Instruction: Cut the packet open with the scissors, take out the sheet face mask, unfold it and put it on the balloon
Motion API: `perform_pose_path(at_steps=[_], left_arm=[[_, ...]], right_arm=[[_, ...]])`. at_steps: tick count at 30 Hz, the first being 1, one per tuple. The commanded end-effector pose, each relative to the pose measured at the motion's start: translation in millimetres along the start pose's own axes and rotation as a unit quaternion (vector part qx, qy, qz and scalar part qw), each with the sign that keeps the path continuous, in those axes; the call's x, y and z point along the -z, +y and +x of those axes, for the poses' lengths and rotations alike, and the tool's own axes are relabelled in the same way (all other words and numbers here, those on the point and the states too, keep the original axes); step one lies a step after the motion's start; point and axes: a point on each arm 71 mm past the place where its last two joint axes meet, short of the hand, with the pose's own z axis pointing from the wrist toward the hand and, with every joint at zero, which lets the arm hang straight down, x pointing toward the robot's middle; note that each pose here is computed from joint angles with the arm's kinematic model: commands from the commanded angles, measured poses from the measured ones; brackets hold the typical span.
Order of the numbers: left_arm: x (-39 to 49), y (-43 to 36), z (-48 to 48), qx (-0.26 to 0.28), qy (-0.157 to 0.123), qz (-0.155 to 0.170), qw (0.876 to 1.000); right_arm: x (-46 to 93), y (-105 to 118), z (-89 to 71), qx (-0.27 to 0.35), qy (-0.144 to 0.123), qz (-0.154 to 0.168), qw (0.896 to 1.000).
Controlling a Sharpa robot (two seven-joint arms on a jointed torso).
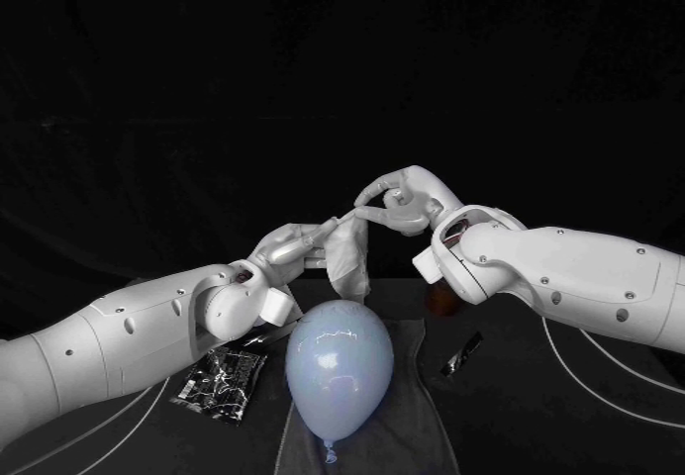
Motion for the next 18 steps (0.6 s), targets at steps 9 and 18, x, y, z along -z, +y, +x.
perform_pose_path(at_steps=[9,18], left_arm=[[0.9,1.7,5.3,0.058,0.031,-0.019,0.998],[2.1,2.4,7.2,0.078,0.046,-0.028,0.995]], right_arm=[[-7.3,-4.3,3.0,0.001,0.006,0.024,1.0],[-13.6,-10.3,5.2,-0.002,0.012,0.051,0.999]])
